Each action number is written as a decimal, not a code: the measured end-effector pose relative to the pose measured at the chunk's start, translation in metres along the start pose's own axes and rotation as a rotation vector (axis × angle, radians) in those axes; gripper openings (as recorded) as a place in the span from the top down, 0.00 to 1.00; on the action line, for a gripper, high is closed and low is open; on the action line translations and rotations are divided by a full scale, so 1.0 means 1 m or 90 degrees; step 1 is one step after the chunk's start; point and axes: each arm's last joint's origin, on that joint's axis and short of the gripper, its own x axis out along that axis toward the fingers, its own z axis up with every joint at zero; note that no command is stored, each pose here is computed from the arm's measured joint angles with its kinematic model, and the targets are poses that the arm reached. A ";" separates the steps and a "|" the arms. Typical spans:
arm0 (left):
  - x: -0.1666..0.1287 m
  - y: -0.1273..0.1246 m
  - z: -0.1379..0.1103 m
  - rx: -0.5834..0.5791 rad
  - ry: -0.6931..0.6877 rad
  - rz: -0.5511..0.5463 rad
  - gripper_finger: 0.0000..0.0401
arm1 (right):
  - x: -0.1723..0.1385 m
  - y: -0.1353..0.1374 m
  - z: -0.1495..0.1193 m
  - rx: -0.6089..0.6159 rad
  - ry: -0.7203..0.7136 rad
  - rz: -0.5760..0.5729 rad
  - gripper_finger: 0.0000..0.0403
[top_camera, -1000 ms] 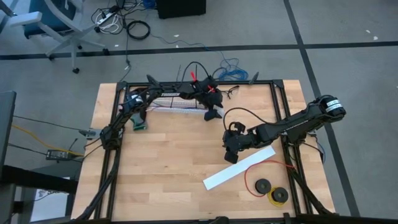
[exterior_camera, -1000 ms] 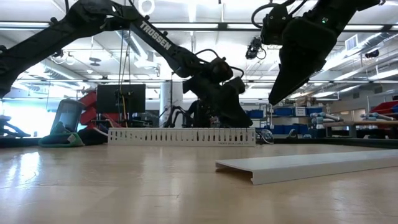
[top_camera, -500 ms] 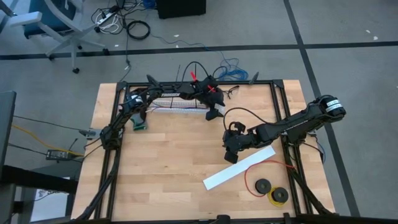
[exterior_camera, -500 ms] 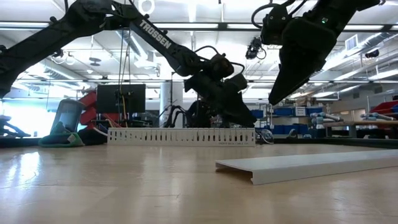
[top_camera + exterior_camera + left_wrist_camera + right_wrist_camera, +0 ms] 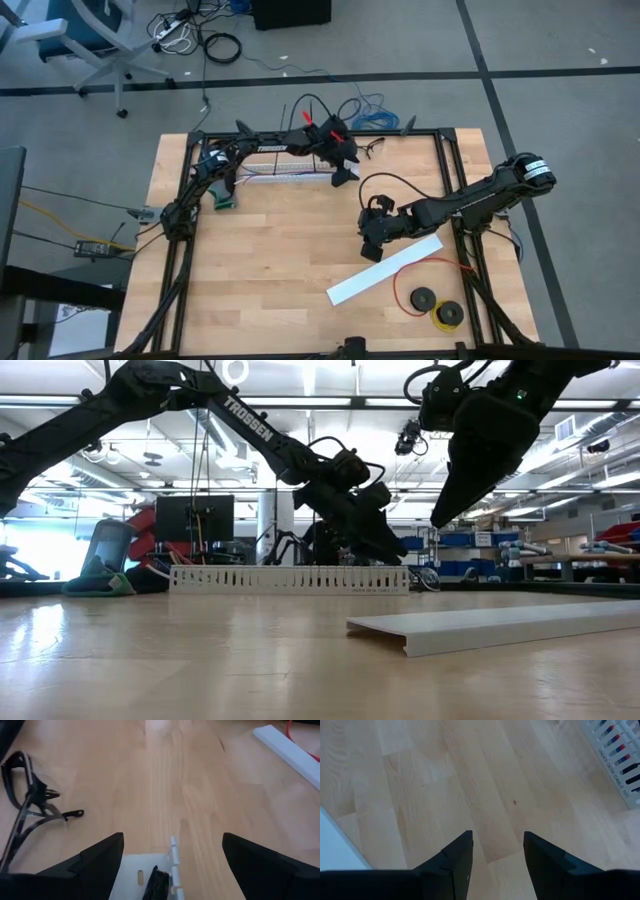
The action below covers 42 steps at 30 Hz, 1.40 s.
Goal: Ziptie cables
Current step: Move the white cable duct to the middle left of the table
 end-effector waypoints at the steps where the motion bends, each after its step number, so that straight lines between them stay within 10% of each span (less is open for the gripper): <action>1: 0.000 0.000 0.000 0.001 -0.002 0.001 0.13 | 0.000 0.000 0.000 0.000 0.000 0.000 0.60; 28: -0.006 0.000 -0.018 0.006 0.169 0.131 0.13 | 0.000 -0.001 0.001 -0.006 -0.008 -0.016 0.60; 42: -0.001 -0.001 -0.005 0.021 0.085 0.123 0.18 | 0.002 -0.007 0.004 0.006 -0.012 -0.024 0.60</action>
